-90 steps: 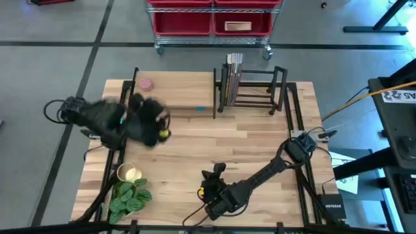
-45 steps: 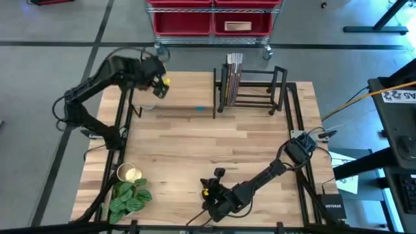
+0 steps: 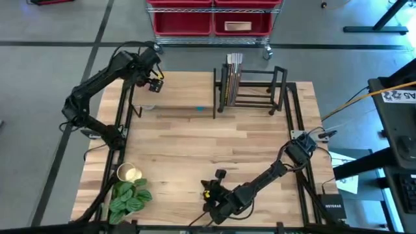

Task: Stock shelves
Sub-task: Remove the red scented candle from under the shelf

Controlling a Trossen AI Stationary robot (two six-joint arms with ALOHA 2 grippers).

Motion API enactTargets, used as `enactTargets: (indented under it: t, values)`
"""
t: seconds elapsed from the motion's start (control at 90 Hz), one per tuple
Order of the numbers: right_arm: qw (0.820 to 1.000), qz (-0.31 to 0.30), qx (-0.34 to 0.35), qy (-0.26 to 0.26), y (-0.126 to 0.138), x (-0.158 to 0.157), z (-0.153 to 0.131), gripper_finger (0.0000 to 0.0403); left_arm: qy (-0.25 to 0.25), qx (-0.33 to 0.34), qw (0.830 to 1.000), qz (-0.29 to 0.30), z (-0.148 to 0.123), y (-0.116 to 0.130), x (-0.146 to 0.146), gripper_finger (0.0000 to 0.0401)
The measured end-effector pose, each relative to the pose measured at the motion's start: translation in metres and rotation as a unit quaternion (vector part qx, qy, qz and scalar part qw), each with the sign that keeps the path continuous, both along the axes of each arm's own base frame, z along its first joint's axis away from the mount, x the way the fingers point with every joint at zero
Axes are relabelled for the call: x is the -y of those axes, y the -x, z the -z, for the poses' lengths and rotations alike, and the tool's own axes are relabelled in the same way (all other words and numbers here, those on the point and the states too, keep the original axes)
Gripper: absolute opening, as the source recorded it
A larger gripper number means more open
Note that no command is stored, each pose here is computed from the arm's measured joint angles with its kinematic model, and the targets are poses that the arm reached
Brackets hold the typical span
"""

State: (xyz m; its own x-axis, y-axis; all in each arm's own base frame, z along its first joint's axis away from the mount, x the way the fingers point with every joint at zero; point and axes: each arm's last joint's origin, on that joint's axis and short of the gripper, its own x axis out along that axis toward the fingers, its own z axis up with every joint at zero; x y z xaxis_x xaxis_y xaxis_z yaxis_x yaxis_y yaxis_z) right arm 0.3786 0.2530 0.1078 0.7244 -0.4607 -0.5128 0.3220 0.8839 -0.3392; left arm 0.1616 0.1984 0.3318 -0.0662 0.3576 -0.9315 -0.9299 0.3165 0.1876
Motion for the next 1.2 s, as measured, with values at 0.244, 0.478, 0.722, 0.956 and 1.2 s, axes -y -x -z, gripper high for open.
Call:
enactTargets:
  t: [0.244, 0.478, 0.722, 0.956, 1.2]
  values:
    - [1.000, 0.002, 0.000, -0.001, -0.001, 0.002, 0.000, 0.0000, -0.005, 0.019, 1.000, -0.001, 0.008, 0.006, -0.013, 0.0304]
    - [1.000, 0.001, -0.002, -0.004, -0.002, 0.002, 0.000, 0.0000, -0.004, 0.020, 1.000, -0.010, 0.011, 0.010, -0.017, 0.0304]
    - [1.000, 0.002, -0.001, -0.007, -0.002, 0.002, 0.000, 0.0000, -0.005, 0.021, 1.000, -0.012, 0.011, 0.010, -0.017, 0.0304]
    - [1.000, 0.001, -0.003, -0.008, -0.002, 0.002, 0.000, 0.0000, 0.009, 0.043, 0.999, -0.011, 0.011, 0.007, -0.015, 0.0304]
    - [1.000, 0.001, -0.003, -0.008, -0.002, 0.002, 0.000, 0.0000, 0.015, 0.049, 0.999, 0.017, 0.011, -0.004, -0.006, 0.0304]
